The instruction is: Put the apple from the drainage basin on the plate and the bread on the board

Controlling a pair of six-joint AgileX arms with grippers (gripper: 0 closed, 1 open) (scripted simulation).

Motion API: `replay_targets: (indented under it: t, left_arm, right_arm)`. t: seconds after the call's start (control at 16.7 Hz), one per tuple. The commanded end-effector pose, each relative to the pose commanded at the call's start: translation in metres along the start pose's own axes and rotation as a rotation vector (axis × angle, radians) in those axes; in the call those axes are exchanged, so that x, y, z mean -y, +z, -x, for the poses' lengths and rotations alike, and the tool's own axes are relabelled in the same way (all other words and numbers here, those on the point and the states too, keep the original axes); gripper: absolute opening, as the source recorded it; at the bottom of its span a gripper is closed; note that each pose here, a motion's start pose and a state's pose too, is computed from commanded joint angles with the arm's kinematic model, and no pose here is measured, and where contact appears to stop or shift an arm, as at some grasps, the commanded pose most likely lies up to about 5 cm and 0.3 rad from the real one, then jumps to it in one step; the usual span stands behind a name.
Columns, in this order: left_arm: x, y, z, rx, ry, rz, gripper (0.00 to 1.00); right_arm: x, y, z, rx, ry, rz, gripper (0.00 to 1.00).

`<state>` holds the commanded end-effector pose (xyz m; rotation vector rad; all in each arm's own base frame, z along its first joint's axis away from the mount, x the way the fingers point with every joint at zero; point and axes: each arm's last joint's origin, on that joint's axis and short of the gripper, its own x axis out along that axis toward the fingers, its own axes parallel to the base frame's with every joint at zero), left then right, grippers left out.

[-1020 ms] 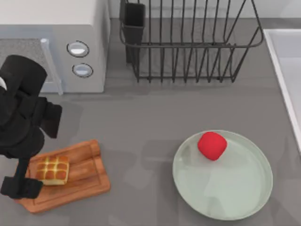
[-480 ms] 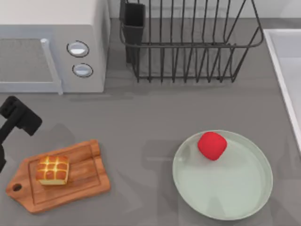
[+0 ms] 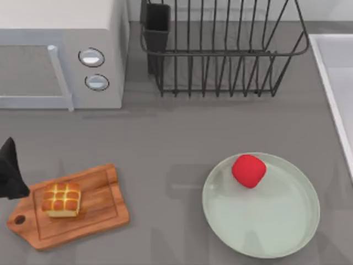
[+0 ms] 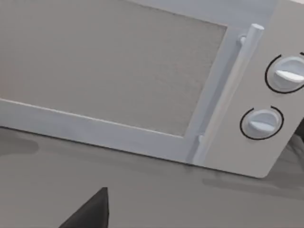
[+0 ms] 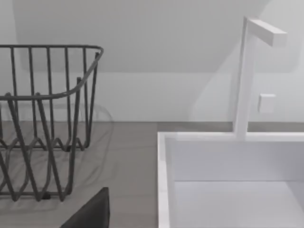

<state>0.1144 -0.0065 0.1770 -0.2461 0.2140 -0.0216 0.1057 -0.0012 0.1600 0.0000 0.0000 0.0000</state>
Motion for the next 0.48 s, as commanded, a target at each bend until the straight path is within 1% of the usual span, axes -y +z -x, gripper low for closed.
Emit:
replay_targets:
  t: [0.12, 0.24, 0.36, 0.48]
  left_arm:
    - [-0.004, -0.007, 0.004, 0.105, 0.002, -0.119, 1.00]
    - [-0.007, -0.013, 0.005, 0.175, 0.012, -0.200, 1.00]
    - [-0.009, -0.016, 0.005, 0.210, 0.020, -0.241, 1.00]
    - [-0.009, -0.017, 0.005, 0.214, 0.022, -0.246, 1.00]
  right_arm:
    - [0.000, 0.000, 0.000, 0.000, 0.000, 0.000, 1.00]
    - [0.000, 0.000, 0.000, 0.000, 0.000, 0.000, 1.00]
    - [0.000, 0.000, 0.000, 0.000, 0.000, 0.000, 1.00]
    - [0.000, 0.000, 0.000, 0.000, 0.000, 0.000, 1.00]
